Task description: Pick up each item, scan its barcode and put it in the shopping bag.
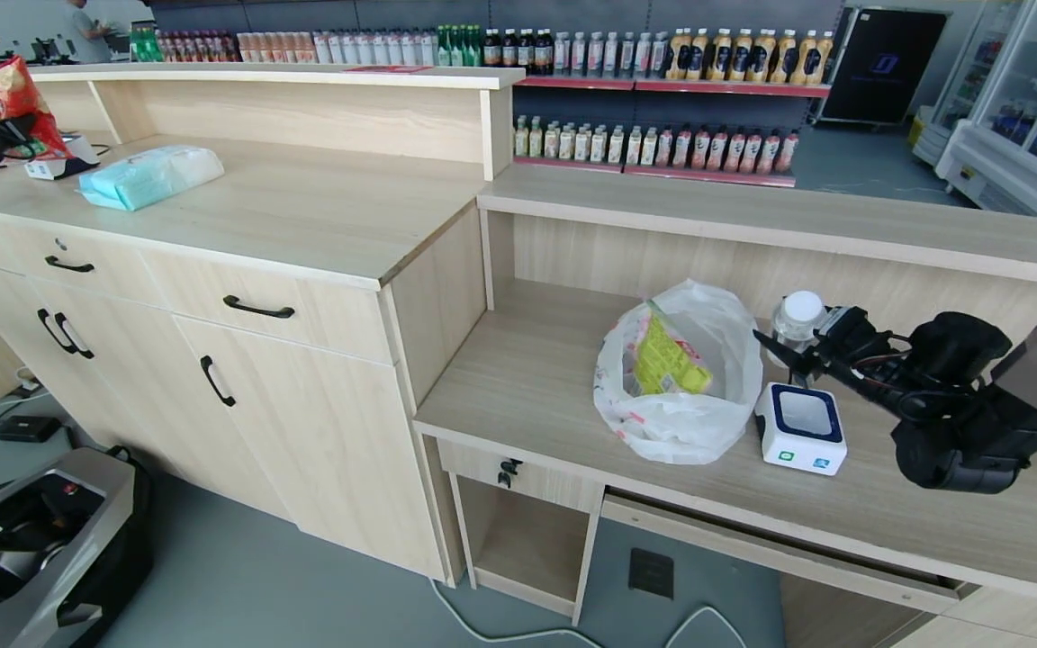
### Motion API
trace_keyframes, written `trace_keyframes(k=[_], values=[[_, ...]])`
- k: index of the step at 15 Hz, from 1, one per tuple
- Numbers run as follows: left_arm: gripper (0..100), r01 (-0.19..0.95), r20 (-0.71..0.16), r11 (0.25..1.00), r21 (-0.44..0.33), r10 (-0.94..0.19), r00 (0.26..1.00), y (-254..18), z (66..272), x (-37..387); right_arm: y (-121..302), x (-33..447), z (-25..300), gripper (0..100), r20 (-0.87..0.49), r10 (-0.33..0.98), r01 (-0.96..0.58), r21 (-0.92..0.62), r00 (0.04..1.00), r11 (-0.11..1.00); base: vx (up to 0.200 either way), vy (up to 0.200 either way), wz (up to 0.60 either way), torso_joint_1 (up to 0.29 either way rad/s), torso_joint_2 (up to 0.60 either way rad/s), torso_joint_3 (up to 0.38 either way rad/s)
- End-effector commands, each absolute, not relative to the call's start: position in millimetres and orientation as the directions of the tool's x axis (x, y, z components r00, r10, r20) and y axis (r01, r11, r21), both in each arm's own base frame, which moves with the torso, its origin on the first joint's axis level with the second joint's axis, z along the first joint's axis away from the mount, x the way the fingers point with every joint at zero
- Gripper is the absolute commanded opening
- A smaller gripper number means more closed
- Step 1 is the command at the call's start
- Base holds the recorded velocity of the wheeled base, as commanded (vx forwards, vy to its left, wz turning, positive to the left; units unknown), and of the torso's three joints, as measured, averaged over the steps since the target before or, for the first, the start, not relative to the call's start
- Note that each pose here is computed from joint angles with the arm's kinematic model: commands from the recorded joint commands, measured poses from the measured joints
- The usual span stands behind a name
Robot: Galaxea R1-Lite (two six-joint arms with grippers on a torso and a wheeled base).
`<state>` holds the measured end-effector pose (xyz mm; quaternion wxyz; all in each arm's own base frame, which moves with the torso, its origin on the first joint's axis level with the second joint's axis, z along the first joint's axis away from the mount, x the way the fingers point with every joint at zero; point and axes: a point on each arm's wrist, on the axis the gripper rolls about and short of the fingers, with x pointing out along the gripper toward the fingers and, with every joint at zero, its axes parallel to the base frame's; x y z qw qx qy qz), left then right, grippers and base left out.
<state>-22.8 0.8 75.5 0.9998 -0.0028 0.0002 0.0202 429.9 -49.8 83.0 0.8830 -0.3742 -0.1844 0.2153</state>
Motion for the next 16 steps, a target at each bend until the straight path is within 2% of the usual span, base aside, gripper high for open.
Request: trace_keyframes(k=[1, 6, 12, 16], values=[[100, -0.041, 0.0, 0.999, -0.006, 0.041, 0.999, 0.8, 75.5, -22.8, -50.0, 434.4, 69.4, 0, 0.152, 0.519, -0.256, -0.734, 0.841, 0.629, 0.0, 0.0, 0.0, 0.0, 0.0, 0.0], [100, -0.041, 0.0, 0.999, -0.006, 0.041, 0.999, 0.8, 75.5, -22.8, -48.1, 449.8, 57.8, 0, 0.194, 0.527, -0.223, -0.748, 0.828, 0.626, 0.0, 0.0, 0.0, 0.0, 0.0, 0.0], [100, -0.041, 0.0, 0.999, -0.006, 0.041, 0.999, 0.8, 75.5, -22.8, -49.3, 453.9, 42.0, 0, 0.184, 0.526, -0.261, -0.706, 0.83, 0.659, 0.0, 0.0, 0.0, 0.0, 0.0, 0.0], [100, -0.041, 0.0, 0.999, -0.006, 0.041, 0.999, 0.8, 75.5, -22.8, -49.6, 451.1, 51.3, 0, 0.194, 0.525, -0.249, -0.713, 0.828, 0.656, 0.0, 0.0, 0.0, 0.0, 0.0, 0.0]])
